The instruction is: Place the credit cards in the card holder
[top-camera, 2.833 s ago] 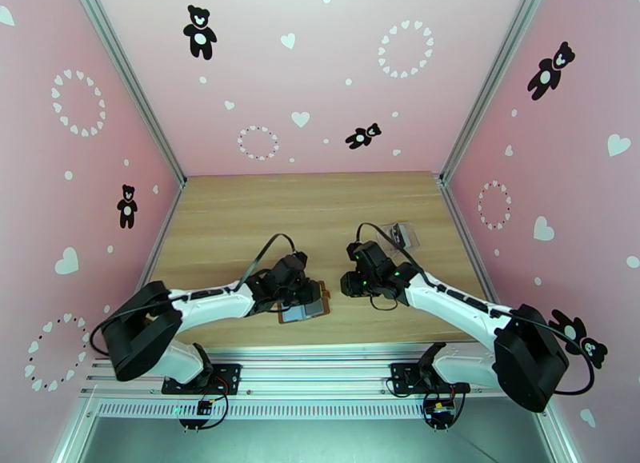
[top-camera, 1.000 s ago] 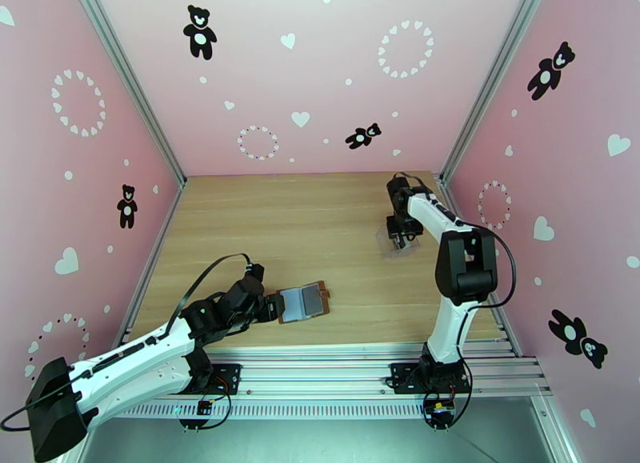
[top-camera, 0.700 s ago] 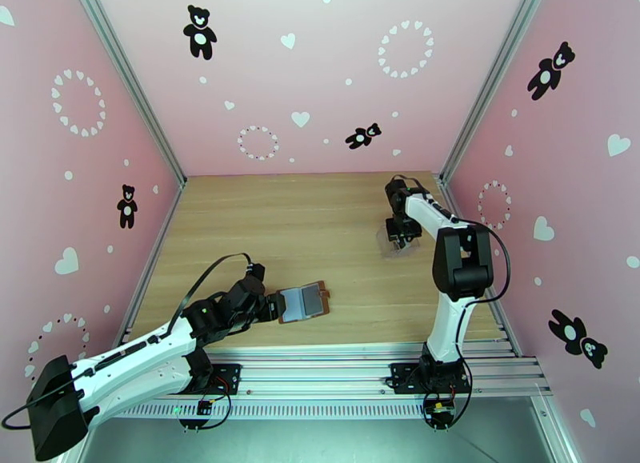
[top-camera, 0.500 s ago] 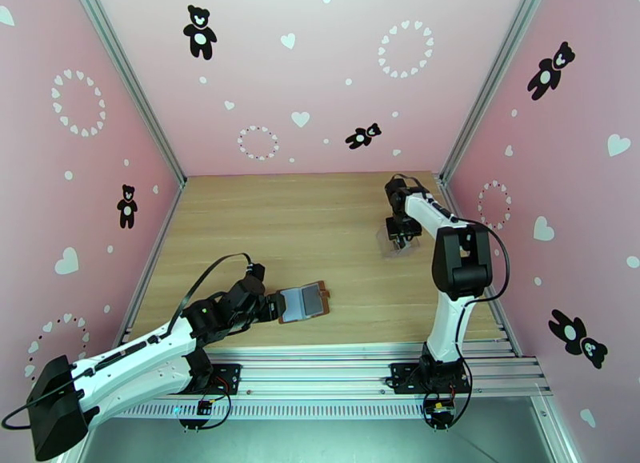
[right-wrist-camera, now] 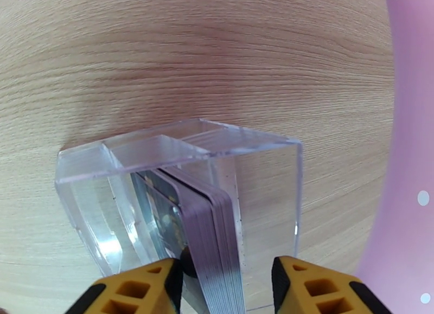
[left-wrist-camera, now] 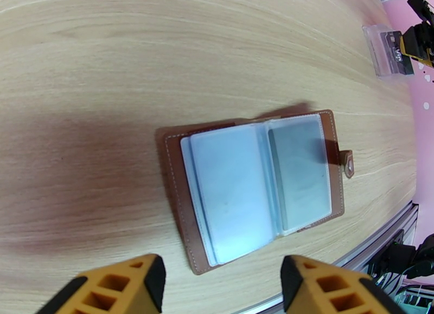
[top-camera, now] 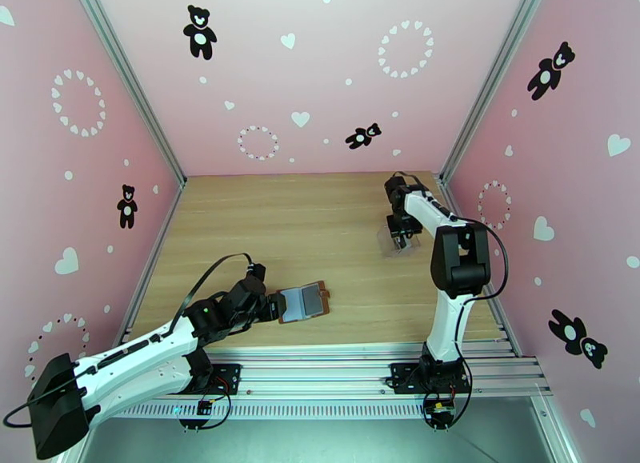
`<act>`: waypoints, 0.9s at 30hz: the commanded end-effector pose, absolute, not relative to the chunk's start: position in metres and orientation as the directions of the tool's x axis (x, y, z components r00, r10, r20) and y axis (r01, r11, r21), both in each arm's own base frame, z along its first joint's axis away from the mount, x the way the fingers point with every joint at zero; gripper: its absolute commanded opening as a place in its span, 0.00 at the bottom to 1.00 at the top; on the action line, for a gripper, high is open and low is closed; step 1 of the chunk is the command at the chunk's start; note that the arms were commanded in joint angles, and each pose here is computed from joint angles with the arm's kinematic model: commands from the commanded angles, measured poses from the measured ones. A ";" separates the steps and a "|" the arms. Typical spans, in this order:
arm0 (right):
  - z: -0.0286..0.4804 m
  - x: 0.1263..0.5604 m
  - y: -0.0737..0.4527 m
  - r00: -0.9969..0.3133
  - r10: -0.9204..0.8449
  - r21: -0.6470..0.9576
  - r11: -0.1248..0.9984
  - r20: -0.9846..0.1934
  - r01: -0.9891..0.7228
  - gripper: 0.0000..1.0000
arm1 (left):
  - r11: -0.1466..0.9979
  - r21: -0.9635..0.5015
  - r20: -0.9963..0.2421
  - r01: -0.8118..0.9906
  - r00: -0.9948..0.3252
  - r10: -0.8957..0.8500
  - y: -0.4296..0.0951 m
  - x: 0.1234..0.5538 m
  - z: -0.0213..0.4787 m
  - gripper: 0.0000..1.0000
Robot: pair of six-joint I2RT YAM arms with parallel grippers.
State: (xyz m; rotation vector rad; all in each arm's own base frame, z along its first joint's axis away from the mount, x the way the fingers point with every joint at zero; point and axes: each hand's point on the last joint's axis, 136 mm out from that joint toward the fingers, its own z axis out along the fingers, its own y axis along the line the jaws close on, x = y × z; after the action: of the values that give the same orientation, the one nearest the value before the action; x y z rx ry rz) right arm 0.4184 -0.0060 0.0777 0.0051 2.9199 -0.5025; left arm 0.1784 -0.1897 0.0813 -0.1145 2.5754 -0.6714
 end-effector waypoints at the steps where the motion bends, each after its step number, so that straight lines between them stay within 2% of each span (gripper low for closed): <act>1: 0.094 0.419 -0.016 -0.981 -0.014 -0.378 0.924 -0.195 0.062 0.49 | 0.877 -0.481 -0.412 0.021 -0.888 -0.204 -0.188 0.179 0.077 0.61; 8: 0.102 0.417 -0.021 -0.978 -0.014 -0.403 0.912 -0.207 0.072 0.45 | 0.880 -0.475 -0.409 0.018 -0.890 -0.203 -0.188 0.179 0.074 0.61; 12: 0.103 0.417 -0.022 -0.978 -0.014 -0.411 0.909 -0.210 0.075 0.39 | 0.879 -0.476 -0.410 0.017 -0.889 -0.205 -0.187 0.179 0.075 0.61; 24: 0.103 0.416 -0.019 -0.977 -0.013 -0.389 0.918 -0.214 0.073 0.06 | 0.881 -0.473 -0.413 0.021 -0.889 -0.201 -0.187 0.180 0.076 0.62; 27: 0.099 0.416 -0.014 -0.978 -0.013 -0.362 0.930 -0.207 0.065 0.04 | 0.881 -0.472 -0.414 0.021 -0.888 -0.200 -0.187 0.180 0.077 0.62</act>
State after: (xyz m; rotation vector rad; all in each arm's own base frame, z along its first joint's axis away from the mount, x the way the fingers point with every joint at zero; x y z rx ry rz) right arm 0.4157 -0.0168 0.0835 0.0231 2.9031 -0.5978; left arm 0.1794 -0.1888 0.0786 -0.1247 2.5834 -0.6614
